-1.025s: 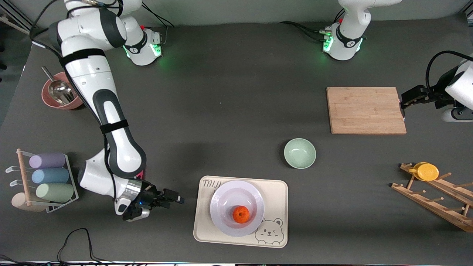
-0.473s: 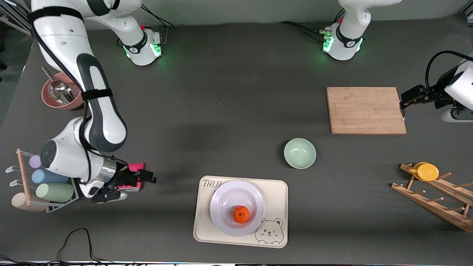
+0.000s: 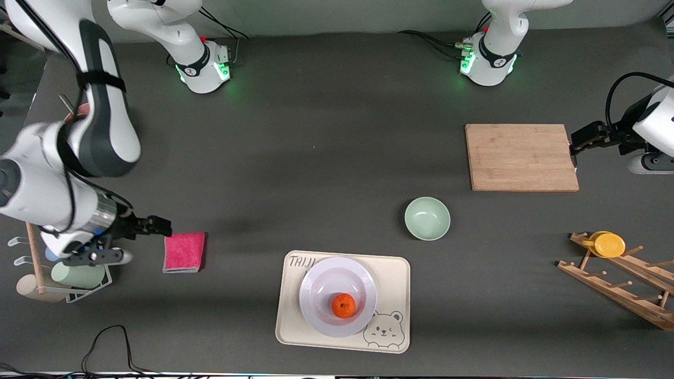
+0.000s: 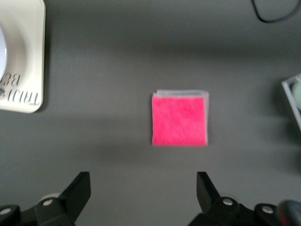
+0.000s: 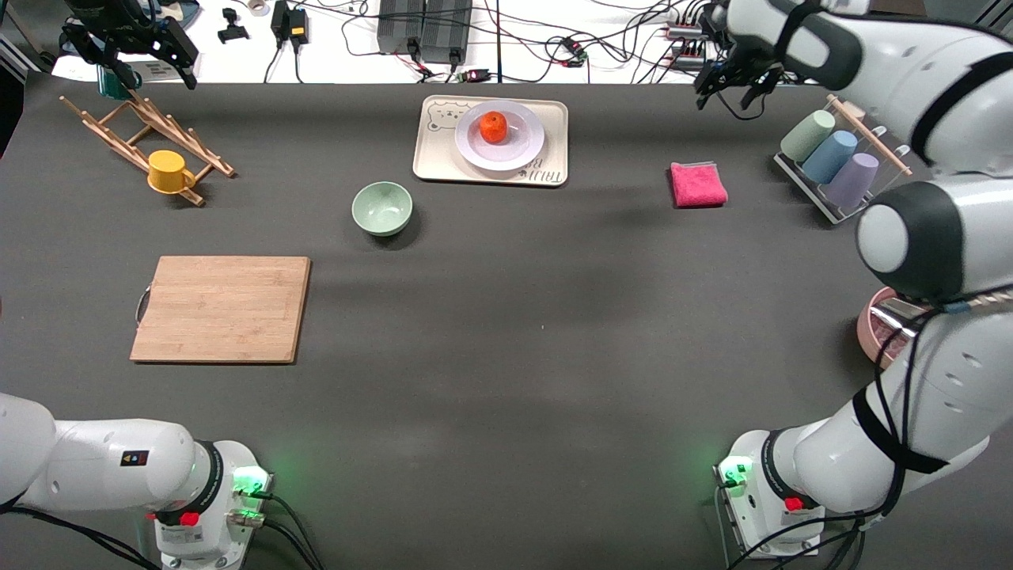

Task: Place orange and plate with both arms

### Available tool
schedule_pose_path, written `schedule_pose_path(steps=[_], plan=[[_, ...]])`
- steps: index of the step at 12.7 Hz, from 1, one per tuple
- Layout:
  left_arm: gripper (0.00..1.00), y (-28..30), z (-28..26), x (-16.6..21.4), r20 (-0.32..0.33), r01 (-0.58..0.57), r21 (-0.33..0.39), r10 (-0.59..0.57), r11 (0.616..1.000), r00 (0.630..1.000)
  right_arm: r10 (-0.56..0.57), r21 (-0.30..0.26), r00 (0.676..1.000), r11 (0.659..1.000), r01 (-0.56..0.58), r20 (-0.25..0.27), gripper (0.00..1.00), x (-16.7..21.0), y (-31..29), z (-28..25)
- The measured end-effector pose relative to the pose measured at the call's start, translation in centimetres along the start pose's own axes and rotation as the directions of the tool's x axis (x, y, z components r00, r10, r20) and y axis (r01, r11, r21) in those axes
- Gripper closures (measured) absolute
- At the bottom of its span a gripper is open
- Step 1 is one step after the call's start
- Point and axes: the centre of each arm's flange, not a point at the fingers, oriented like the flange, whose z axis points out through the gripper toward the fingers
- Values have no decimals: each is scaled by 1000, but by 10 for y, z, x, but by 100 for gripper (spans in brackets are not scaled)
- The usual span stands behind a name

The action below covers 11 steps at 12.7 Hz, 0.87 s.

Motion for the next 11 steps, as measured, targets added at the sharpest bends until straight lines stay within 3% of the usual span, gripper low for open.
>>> schedule_pose_path(steps=[2,7,11], plan=[[0,0,0,0,0,0,0,0,1000,1000,14,-2,1000,1000,-14,26,0,-19,-7,-45],[0,1,0,0,0,-1,0,1,1000,1000,33,6,999,999,-33,12,0,-36,5,-93],[0,2,0,0,0,-3,0,3,1000,1000,46,-65,997,997,-42,62,0,-43,21,-102]])
